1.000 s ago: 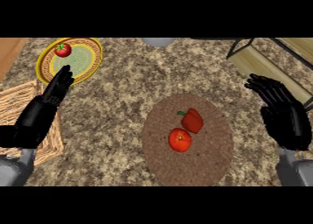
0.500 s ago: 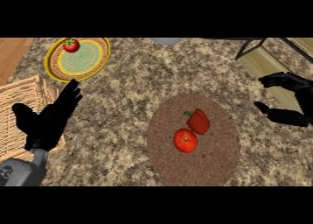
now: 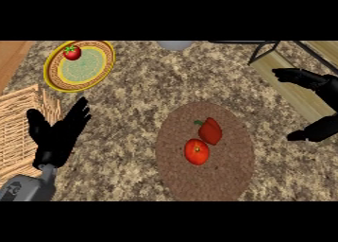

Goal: Pick the bell pepper from the placemat and place it in the tiered shelf

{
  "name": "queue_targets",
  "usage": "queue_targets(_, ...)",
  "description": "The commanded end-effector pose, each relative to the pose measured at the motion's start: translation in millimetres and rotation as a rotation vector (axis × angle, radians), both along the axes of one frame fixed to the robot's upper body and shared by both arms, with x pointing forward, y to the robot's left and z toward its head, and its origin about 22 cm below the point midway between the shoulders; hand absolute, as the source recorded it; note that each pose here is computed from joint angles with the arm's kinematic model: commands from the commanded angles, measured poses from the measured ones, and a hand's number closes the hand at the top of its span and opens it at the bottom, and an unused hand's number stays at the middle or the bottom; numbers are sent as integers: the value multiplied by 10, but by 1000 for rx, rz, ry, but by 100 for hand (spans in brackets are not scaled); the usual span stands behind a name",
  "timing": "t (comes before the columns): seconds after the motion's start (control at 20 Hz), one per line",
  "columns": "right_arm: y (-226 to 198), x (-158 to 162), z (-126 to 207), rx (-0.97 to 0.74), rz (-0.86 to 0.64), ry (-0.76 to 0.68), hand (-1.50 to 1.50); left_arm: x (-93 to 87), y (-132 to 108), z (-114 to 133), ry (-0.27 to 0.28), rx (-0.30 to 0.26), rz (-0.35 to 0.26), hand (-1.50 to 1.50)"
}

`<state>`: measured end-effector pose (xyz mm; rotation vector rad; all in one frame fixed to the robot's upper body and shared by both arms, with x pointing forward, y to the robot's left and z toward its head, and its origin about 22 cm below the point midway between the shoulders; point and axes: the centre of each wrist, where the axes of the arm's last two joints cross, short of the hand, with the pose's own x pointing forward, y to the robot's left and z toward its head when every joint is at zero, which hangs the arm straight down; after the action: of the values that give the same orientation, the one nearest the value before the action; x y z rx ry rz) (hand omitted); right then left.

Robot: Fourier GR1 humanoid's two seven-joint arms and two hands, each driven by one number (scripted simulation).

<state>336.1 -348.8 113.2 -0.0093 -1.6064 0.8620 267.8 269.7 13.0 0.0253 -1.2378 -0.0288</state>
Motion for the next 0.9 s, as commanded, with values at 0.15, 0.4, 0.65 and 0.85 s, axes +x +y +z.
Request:
queue_targets(0.15, 396, 45, 394, -203, 141, 62, -150, -279, 138, -382, 121, 11, 83, 0)
queue_targets(0.4, 1037, 67, 568, -285, 39, 74, -150, -194, 275, -427, 119, 15, 102, 0)
queue_targets(0.65, 1599, 25, 455, -372, -57, 58, -150, -175, 192, -422, 134, 5, 93, 0)
queue_targets(0.85, 1885, 41, 420, -452, -80, 107, -150, -169, 213, -450, 118, 3, 100, 0)
